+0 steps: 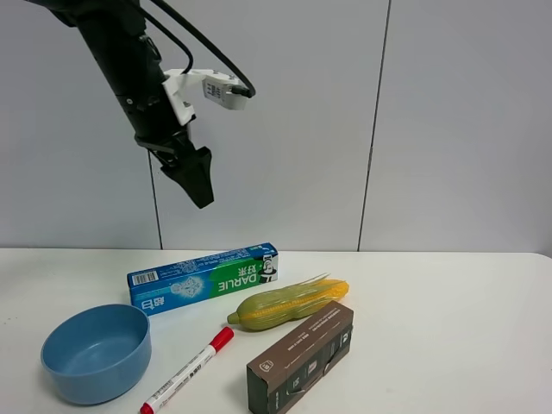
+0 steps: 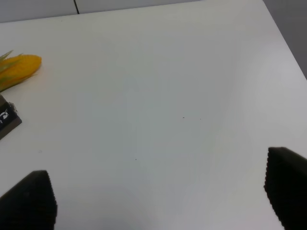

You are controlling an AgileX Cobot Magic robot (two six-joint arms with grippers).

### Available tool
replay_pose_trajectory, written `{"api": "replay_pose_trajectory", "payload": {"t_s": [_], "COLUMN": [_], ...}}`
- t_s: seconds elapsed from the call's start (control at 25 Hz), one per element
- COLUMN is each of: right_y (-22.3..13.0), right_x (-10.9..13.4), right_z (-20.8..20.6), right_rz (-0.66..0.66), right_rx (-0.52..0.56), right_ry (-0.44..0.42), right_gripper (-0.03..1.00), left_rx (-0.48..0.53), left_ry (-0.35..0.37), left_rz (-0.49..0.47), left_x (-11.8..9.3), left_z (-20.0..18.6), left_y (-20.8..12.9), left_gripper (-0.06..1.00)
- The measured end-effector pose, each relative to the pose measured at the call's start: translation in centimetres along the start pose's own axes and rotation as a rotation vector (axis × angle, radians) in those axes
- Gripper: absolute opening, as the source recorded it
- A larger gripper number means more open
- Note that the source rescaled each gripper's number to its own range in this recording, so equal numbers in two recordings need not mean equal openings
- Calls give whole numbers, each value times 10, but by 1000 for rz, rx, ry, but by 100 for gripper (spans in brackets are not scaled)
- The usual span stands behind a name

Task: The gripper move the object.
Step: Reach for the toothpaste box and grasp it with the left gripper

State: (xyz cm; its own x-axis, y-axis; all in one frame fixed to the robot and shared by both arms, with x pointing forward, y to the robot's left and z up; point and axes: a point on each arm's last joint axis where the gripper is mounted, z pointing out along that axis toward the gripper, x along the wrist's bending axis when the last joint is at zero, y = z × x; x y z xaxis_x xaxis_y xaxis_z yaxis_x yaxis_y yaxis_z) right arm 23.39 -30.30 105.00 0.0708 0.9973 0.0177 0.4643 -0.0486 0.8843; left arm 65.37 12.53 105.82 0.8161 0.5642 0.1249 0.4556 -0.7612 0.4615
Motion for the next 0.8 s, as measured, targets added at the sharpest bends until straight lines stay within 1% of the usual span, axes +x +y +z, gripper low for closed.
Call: {"api": "replay_pose_trajectory", "payload": {"t_s": [0.16,0.32,0.44,0.56,0.8], "right_y": [0,0,0,0,0], "right_x": [0,0,0,0,0], "right_z": [0,0,0,0,0], "right_rz": [0,0,0,0,0], "right_rx": [0,0,0,0,0], "right_ry": [0,0,0,0,0], "right_gripper": [100,100,100,100,100], "left_rx": [29,96,115,116,63], "left_ry": [-50,-123,-141,-119,-48], "left_rz": [109,220,272,284,208], "left_x": [-11,-21,-21,-19,-5], "left_z": [19,43,51,52,57], "left_y": [13,9,7,7,7], "left_gripper": [94,95,95,95,94]}}
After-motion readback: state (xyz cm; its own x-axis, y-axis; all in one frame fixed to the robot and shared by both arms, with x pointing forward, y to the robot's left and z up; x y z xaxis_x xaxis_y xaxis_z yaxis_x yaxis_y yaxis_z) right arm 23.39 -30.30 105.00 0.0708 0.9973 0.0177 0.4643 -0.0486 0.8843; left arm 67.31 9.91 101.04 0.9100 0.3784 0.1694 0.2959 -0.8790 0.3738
